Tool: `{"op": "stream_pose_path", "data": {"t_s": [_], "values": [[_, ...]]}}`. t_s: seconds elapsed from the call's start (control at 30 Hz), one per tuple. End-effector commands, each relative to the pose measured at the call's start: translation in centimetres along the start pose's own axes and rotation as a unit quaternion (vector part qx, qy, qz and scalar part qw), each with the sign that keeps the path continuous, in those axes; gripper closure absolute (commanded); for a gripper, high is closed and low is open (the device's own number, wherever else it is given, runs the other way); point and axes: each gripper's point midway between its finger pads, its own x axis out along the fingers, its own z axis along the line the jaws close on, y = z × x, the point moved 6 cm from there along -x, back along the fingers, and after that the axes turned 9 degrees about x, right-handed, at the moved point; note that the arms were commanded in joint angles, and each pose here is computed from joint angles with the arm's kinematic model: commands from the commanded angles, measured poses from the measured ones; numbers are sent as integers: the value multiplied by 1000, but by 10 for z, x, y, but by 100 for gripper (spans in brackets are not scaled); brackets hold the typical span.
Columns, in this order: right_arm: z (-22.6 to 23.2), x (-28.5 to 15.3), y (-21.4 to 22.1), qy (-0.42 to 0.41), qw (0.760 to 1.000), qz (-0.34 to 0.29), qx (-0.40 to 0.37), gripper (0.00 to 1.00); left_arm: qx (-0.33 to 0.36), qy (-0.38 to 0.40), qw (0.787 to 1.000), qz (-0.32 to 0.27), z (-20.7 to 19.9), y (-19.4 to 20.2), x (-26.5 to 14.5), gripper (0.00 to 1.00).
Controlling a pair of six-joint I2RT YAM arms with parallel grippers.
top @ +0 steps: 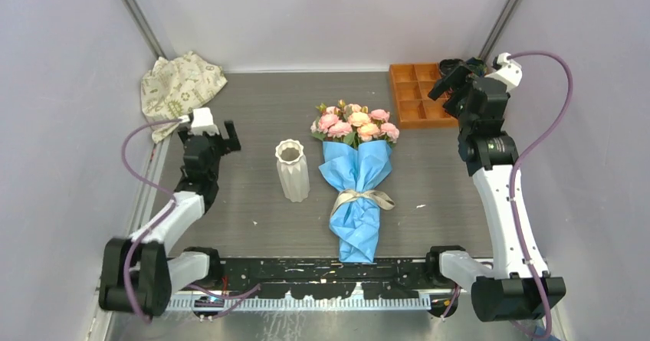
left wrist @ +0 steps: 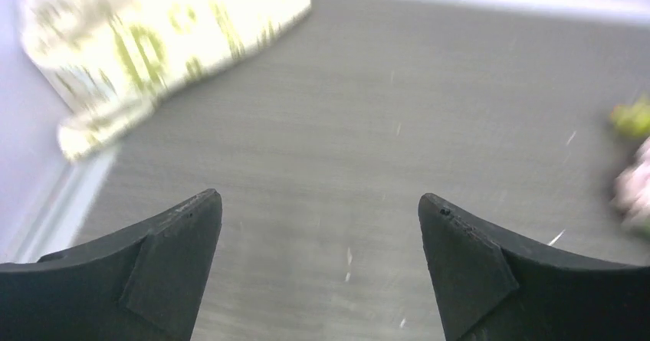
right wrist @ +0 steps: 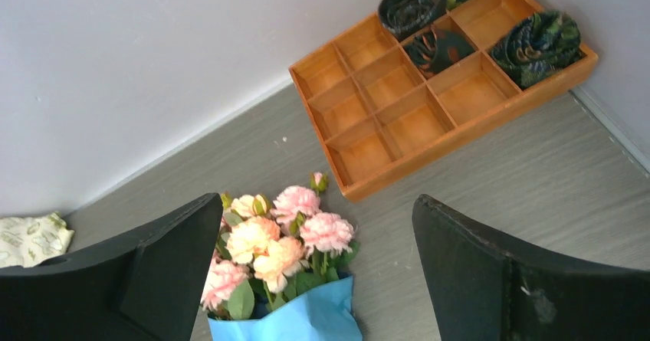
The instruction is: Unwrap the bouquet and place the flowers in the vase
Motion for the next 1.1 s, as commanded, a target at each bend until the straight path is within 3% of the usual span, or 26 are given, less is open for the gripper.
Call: {"op": "stream_pose_path", "data": {"t_s": [0.0, 0.17, 0.23, 0.33, 0.43, 0.5, 0.53, 0.63, 0.67, 0.77, 0.83, 0.87, 0.93, 0.97, 1.07], "values": [[29, 0, -40, -18, 999, -27, -9, 0, -118, -42, 988, -91, 22, -117, -34, 0], [68, 11, -79, -47, 998, -47, 19, 1, -126, 102, 969, -187, 17, -263, -88, 0], [87, 7, -90, -87, 994, -44, 43, 0, -226, 72, 956, -171, 30, -306, -104, 0], [119, -7, -93, -196, 977, -14, 86, 0, -303, 106, 933, -165, 31, -348, -129, 0], [137, -30, -84, -301, 946, 19, 116, 0, -325, 192, 895, -239, 17, -368, -141, 0], [141, -43, -76, -356, 926, 37, 119, 1, -368, 212, 872, -244, 14, -365, -149, 0], [141, -47, -75, -357, 924, 48, 126, 1, -376, 213, 871, -232, 14, -360, -151, 0], [137, -56, -73, -329, 934, 76, 113, 1, -343, 300, 839, -297, 1, -369, -171, 0], [133, -57, -73, -315, 940, 75, 106, 0, -350, 318, 832, -290, -2, -372, -173, 0], [122, -65, -72, -284, 953, 73, 81, 1, -357, 347, 830, -253, -12, -384, -175, 1], [115, -67, -72, -256, 961, 82, 64, 0, -344, 338, 837, -259, -14, -390, -173, 11], [110, -66, -71, -234, 967, 85, 54, 1, -355, 324, 839, -255, -12, -391, -169, 12], [96, -66, -70, -184, 979, 81, 31, 0, -375, 302, 847, -227, -11, -383, -162, 9], [87, -69, -69, -162, 984, 76, 17, 0, -385, 295, 848, -215, -12, -380, -158, 2], [63, -79, -60, -109, 991, 79, -10, 0, -352, 292, 872, -173, -16, -376, -152, 0]]}}
